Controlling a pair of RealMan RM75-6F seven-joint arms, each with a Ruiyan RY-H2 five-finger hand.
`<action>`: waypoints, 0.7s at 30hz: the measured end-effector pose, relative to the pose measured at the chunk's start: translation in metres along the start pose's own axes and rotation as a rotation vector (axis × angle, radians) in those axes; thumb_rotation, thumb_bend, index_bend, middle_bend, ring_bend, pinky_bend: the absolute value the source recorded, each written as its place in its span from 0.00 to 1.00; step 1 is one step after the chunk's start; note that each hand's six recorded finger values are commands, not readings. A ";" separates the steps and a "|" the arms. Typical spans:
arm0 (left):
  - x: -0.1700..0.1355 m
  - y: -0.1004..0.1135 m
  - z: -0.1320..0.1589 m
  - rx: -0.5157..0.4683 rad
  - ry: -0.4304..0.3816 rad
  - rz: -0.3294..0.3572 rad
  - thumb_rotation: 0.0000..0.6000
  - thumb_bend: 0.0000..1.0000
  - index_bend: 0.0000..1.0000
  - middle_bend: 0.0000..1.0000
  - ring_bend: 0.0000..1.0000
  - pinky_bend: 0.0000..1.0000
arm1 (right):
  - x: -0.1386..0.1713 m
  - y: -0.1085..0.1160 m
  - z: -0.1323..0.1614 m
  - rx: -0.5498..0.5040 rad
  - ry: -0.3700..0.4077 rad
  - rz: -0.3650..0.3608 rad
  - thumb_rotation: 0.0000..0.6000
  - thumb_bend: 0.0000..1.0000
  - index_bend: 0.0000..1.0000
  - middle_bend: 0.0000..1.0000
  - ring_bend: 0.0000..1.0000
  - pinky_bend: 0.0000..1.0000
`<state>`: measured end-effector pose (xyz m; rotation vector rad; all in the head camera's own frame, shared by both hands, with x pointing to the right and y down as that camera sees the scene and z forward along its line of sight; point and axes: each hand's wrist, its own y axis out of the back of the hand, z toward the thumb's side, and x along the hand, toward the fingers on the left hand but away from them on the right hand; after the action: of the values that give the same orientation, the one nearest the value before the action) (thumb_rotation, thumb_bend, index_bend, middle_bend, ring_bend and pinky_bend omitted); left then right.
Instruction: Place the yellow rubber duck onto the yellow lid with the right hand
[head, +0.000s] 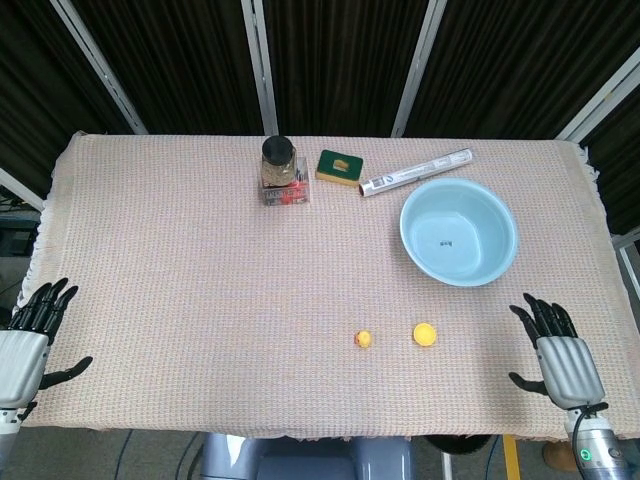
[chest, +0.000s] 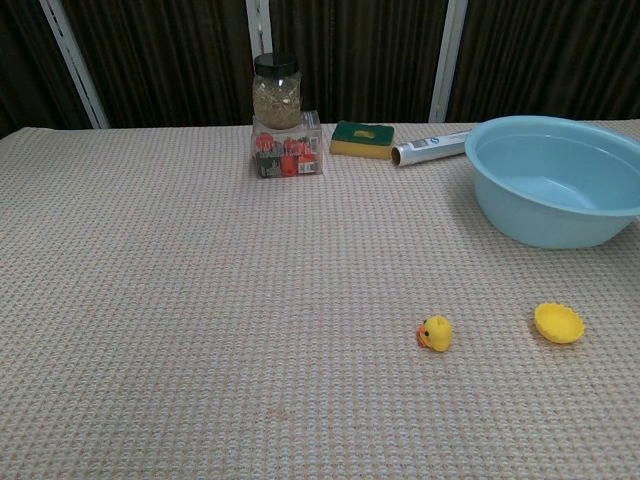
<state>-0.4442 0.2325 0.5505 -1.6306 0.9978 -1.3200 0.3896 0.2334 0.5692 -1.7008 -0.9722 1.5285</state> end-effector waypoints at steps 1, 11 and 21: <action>0.000 0.000 0.000 0.000 -0.003 0.000 1.00 0.00 0.00 0.00 0.00 0.22 | -0.004 -0.001 0.004 -0.002 0.004 -0.006 1.00 0.00 0.14 0.00 0.00 0.00; 0.001 0.001 0.002 0.000 -0.012 0.002 1.00 0.00 0.00 0.00 0.00 0.22 | -0.036 -0.028 0.052 -0.026 0.038 0.016 1.00 0.02 0.18 0.00 0.00 0.00; 0.002 0.000 0.002 0.001 -0.013 -0.005 1.00 0.00 0.00 0.00 0.00 0.22 | -0.051 -0.056 0.084 -0.044 0.041 0.044 1.00 0.04 0.22 0.00 0.00 0.00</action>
<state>-0.4416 0.2310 0.5513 -1.6398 0.9859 -1.3118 0.2981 0.2171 0.6334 -1.7883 -0.9591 1.5045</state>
